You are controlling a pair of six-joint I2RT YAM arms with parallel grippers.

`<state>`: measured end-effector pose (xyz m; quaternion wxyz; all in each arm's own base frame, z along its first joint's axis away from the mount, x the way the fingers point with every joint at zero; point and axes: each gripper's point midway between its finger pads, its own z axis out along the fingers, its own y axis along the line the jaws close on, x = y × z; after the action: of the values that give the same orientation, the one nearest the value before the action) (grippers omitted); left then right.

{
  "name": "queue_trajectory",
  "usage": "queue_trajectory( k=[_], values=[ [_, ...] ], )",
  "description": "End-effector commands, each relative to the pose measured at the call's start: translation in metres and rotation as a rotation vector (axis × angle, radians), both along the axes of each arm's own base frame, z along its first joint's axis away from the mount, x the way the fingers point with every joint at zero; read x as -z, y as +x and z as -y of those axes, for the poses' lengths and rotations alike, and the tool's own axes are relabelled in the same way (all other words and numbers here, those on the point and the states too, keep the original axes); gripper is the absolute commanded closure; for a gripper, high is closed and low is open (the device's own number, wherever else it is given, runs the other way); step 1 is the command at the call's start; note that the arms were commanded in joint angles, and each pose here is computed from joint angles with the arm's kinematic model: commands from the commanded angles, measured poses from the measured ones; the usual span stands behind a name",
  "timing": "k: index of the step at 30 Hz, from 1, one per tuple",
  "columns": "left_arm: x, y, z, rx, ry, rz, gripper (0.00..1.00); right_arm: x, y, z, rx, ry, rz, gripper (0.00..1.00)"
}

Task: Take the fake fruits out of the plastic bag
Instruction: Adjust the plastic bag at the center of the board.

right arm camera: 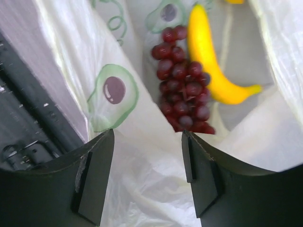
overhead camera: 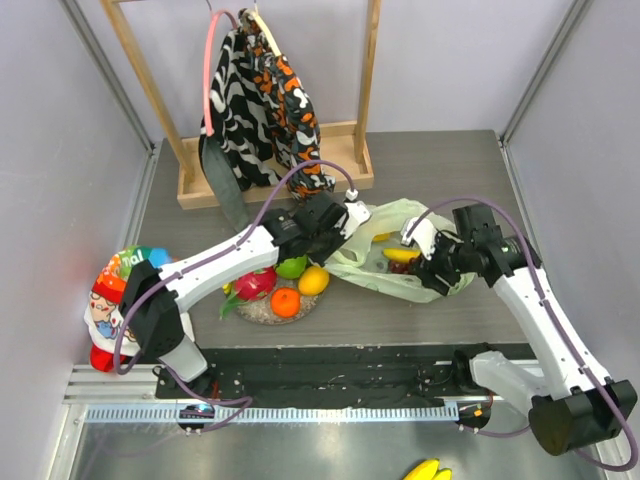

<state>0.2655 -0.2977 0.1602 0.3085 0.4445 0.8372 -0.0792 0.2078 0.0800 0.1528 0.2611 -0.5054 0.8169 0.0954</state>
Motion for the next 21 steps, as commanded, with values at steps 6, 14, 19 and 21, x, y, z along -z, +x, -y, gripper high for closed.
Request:
queue_trajectory(
  k=[6, 14, 19, 21],
  values=[
    [-0.02, 0.031, 0.016, -0.088, -0.094, 0.169, 1.0, 0.003, 0.103, -0.018, 0.043, -0.022, 0.044, 0.37],
    [-0.02, 0.029, -0.002, -0.091, -0.066, 0.213, 1.0, 0.003, 0.146, -0.033, -0.084, -0.054, -0.014, 0.38],
    [-0.017, 0.027, -0.001, -0.073, -0.065, 0.208, 1.0, -0.008, 0.17, -0.046, -0.097, -0.006, 0.001, 0.53],
    [-0.022, 0.029, 0.003, -0.067, -0.079, 0.215, 1.0, -0.001, 0.165, -0.047, -0.134, -0.021, -0.058, 0.61]
  ],
)
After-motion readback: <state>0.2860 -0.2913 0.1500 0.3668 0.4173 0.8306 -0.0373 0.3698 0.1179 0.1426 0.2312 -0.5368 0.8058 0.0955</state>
